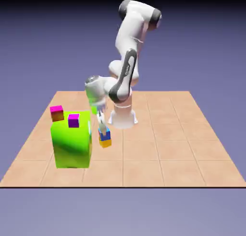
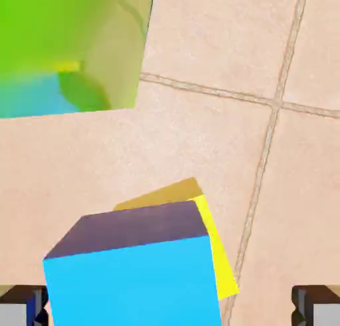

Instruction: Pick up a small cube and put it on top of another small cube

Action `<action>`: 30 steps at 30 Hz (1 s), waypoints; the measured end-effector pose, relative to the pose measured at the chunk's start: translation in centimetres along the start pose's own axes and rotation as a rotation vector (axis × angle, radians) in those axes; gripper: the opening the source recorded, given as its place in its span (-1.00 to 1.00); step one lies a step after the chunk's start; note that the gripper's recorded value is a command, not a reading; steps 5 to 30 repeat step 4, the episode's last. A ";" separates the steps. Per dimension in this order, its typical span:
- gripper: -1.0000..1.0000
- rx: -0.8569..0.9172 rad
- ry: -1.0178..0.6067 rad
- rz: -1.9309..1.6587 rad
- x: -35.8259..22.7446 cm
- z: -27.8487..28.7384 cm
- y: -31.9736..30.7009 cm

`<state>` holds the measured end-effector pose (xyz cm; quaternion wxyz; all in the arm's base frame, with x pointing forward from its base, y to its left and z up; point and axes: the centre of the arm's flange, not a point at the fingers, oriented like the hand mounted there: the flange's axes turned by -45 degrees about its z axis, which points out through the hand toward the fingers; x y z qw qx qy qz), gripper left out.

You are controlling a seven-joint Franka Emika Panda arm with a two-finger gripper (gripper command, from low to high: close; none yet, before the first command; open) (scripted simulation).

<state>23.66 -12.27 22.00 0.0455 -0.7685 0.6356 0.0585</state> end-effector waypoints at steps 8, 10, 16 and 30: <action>1.00 0.003 -0.001 -0.002 -0.4 -2.2 0.0; 1.00 0.003 -0.001 -0.002 -0.4 -2.2 0.0; 1.00 0.003 -0.001 -0.002 -0.4 -2.2 0.0; 1.00 0.003 -0.001 -0.002 -0.4 -2.2 0.0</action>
